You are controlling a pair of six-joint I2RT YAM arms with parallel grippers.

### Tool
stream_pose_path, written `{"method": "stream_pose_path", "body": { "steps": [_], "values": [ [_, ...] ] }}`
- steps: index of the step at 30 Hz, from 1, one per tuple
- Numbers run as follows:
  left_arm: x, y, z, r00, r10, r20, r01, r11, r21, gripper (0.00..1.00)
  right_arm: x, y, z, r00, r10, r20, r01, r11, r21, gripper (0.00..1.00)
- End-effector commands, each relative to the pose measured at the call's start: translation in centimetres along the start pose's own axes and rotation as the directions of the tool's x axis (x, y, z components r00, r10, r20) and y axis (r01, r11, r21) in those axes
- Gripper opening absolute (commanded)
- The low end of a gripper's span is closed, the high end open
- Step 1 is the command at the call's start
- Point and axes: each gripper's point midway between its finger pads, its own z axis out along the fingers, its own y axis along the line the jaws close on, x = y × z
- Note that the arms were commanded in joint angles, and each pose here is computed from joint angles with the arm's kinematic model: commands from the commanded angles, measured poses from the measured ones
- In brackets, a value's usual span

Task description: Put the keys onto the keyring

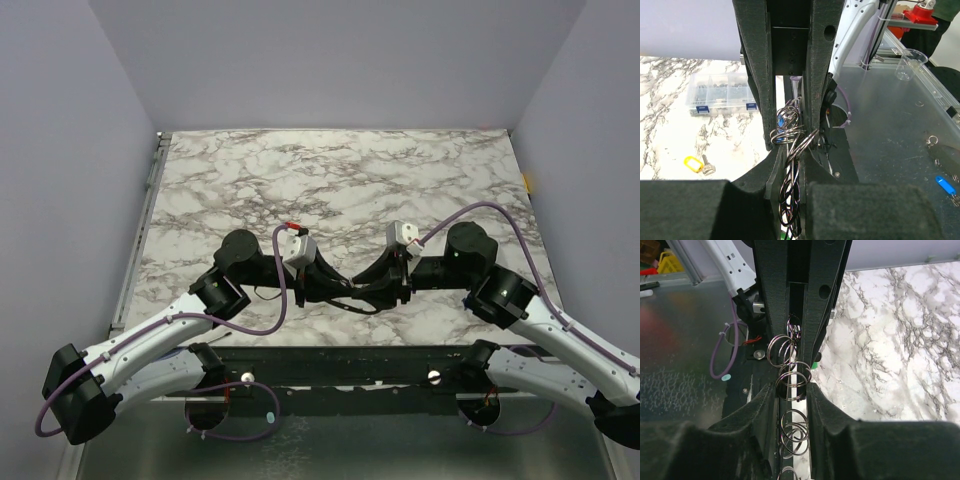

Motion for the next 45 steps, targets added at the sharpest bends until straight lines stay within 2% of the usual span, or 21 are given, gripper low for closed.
{"method": "stream_pose_path", "body": {
  "steps": [1, 15, 18, 22, 27, 29, 30, 31, 33, 34, 37, 38, 39, 41, 42, 44, 45],
  "values": [
    [-1.9, -0.3, 0.0, 0.997, 0.064, 0.045, -0.064, 0.998, 0.001, 0.00, 0.6, 0.0, 0.0, 1.000, 0.000, -0.004, 0.000, 1.000, -0.004, 0.27],
    [-2.8, 0.2, -0.5, 0.991, 0.104, 0.079, -0.099, 0.993, -0.063, 0.00, -0.4, 0.4, -0.7, 0.998, -0.036, 0.057, 0.035, 0.999, 0.014, 0.03],
    [-2.9, 0.3, -0.8, 0.989, 0.117, 0.086, -0.110, 0.990, -0.083, 0.07, -0.5, 0.4, -0.9, 0.997, -0.041, 0.063, 0.040, 0.999, 0.021, 0.01],
    [-3.1, 0.5, -1.2, 0.987, 0.132, 0.096, -0.121, 0.986, -0.112, 0.22, -1.1, 0.4, -1.3, 0.995, -0.060, 0.080, 0.057, 0.998, 0.039, 0.01],
    [-3.4, 0.4, -1.6, 0.983, 0.155, 0.103, -0.140, 0.980, -0.139, 0.35, -1.8, 0.3, -1.6, 0.992, -0.083, 0.093, 0.078, 0.995, 0.056, 0.01],
    [-3.5, 0.4, -1.7, 0.982, 0.159, 0.104, -0.143, 0.980, -0.141, 0.37, -1.8, 0.3, -1.6, 0.992, -0.087, 0.093, 0.082, 0.995, 0.059, 0.01],
    [-3.6, 0.4, -1.7, 0.982, 0.159, 0.103, -0.143, 0.979, -0.142, 0.36, -1.8, 0.3, -1.7, 0.992, -0.088, 0.093, 0.083, 0.995, 0.058, 0.01],
    [-3.5, 0.4, -1.7, 0.982, 0.159, 0.102, -0.144, 0.980, -0.141, 0.27, -1.8, 0.2, -1.6, 0.992, -0.088, 0.093, 0.083, 0.995, 0.058, 0.01],
    [-3.4, 0.3, -1.6, 0.983, 0.159, 0.096, -0.146, 0.981, -0.132, 0.03, -1.7, 0.2, -1.5, 0.993, -0.081, 0.088, 0.077, 0.996, 0.055, 0.01],
    [-3.3, 0.3, -1.6, 0.983, 0.159, 0.094, -0.146, 0.980, -0.131, 0.00, -1.6, 0.2, -1.5, 0.993, -0.077, 0.086, 0.073, 0.996, 0.055, 0.01],
    [-3.0, 0.6, -1.6, 0.983, 0.165, 0.080, -0.152, 0.978, -0.139, 0.00, -1.3, -0.2, -1.4, 0.995, -0.061, 0.079, 0.055, 0.996, 0.073, 0.01],
    [-2.9, 1.0, -1.6, 0.983, 0.168, 0.069, -0.155, 0.975, -0.157, 0.00, -1.2, -0.5, -1.4, 0.995, -0.057, 0.078, 0.050, 0.994, 0.093, 0.04],
    [-2.7, 1.5, -1.8, 0.984, 0.168, 0.053, -0.156, 0.970, -0.185, 0.00, -1.0, -1.2, -1.5, 0.996, -0.050, 0.075, 0.040, 0.990, 0.132, 0.12],
    [-2.3, 3.3, -2.3, 0.987, 0.157, 0.018, -0.146, 0.948, -0.281, 0.00, -0.4, -3.5, -1.9, 0.997, -0.005, 0.076, -0.016, 0.964, 0.267, 0.34],
    [-2.3, 4.3, -2.7, 0.990, 0.138, 0.009, -0.127, 0.930, -0.344, 0.00, 0.4, -4.9, -2.2, 0.995, 0.052, 0.085, -0.078, 0.934, 0.349, 0.39],
    [-1.6, 6.6, -3.8, 0.997, 0.070, -0.018, -0.070, 0.875, -0.479, 0.21, 2.2, -7.5, -3.0, 0.976, 0.175, 0.132, -0.218, 0.835, 0.505, 0.42],
    [-1.0, 7.5, -4.4, 0.999, 0.021, -0.031, -0.035, 0.843, -0.536, 0.34, 3.4, -8.2, -3.2, 0.965, 0.220, 0.141, -0.262, 0.796, 0.546, 0.48]
  ]
}}
